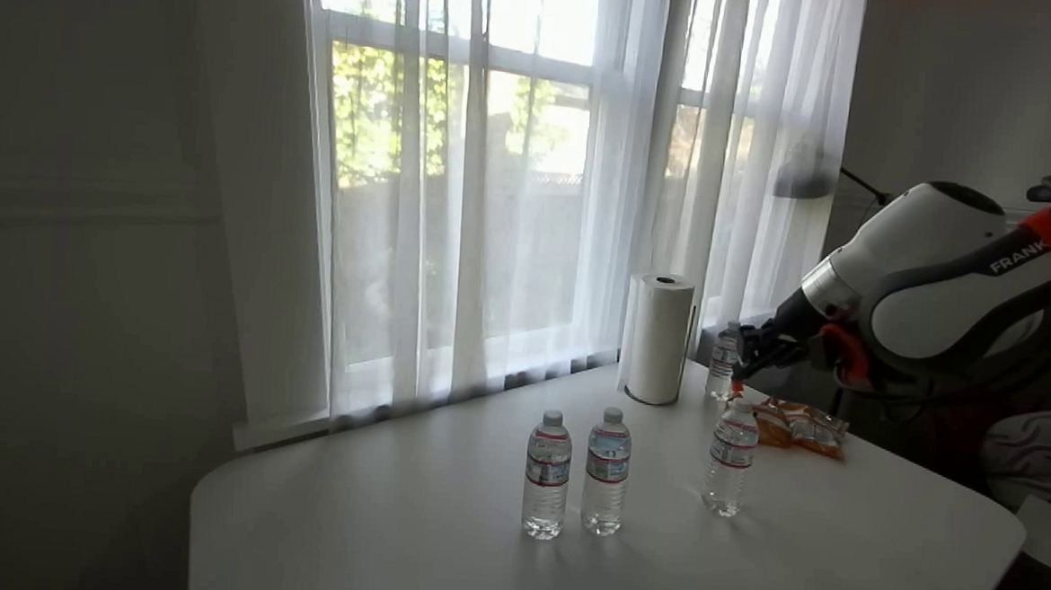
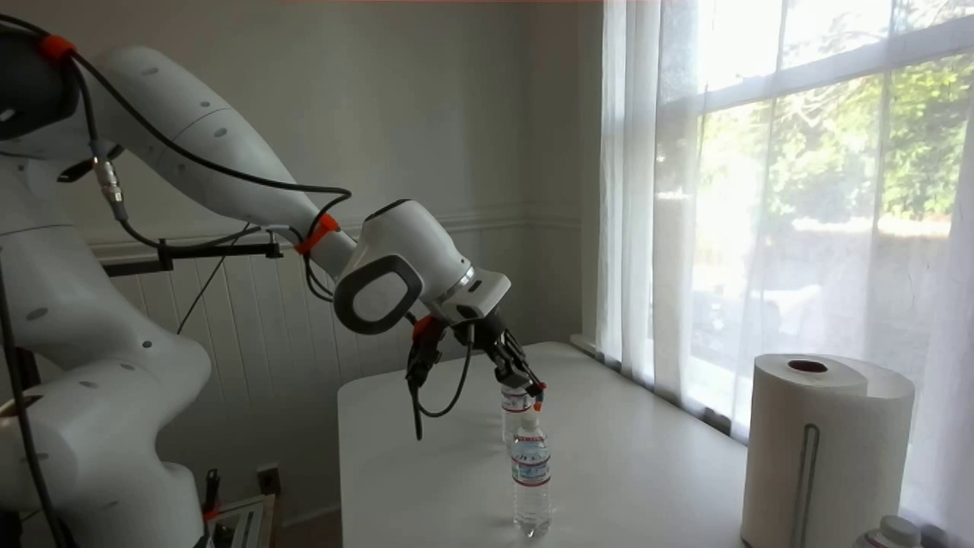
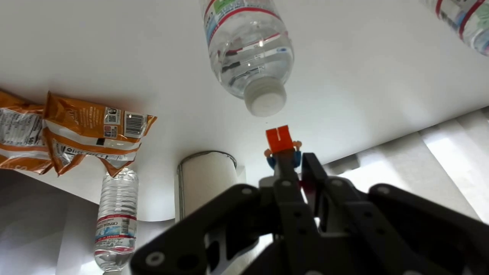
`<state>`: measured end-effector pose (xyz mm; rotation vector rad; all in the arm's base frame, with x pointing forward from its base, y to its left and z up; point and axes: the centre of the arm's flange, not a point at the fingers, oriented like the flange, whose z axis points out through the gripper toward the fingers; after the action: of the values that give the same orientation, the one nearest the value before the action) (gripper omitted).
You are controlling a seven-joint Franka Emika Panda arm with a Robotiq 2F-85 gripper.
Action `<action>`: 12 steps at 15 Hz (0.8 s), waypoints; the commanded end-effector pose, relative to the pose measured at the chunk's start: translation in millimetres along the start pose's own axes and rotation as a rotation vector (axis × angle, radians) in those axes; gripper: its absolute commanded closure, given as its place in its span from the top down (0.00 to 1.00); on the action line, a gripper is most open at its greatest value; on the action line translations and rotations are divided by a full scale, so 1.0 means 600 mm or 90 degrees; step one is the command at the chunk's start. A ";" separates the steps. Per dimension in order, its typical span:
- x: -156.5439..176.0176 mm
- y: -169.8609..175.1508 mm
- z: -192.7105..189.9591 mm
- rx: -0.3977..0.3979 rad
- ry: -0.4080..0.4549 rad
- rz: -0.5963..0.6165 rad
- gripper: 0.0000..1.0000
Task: Put the orange toy man upright on the far right water bottle
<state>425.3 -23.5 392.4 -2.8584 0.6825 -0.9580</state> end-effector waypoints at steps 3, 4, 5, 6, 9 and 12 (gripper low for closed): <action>-0.062 0.024 -0.021 0.011 0.006 -0.019 0.03; -0.063 0.026 -0.019 0.012 0.005 -0.028 0.03; -0.066 0.027 -0.017 0.017 0.001 -0.037 0.03; -0.067 0.028 -0.015 0.021 -0.001 -0.044 0.03; -0.067 0.035 -0.010 0.034 -0.003 -0.072 0.03; -0.062 0.038 -0.012 0.058 0.012 -0.092 0.03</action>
<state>428.4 -20.2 384.5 -2.8899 0.4934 -0.9587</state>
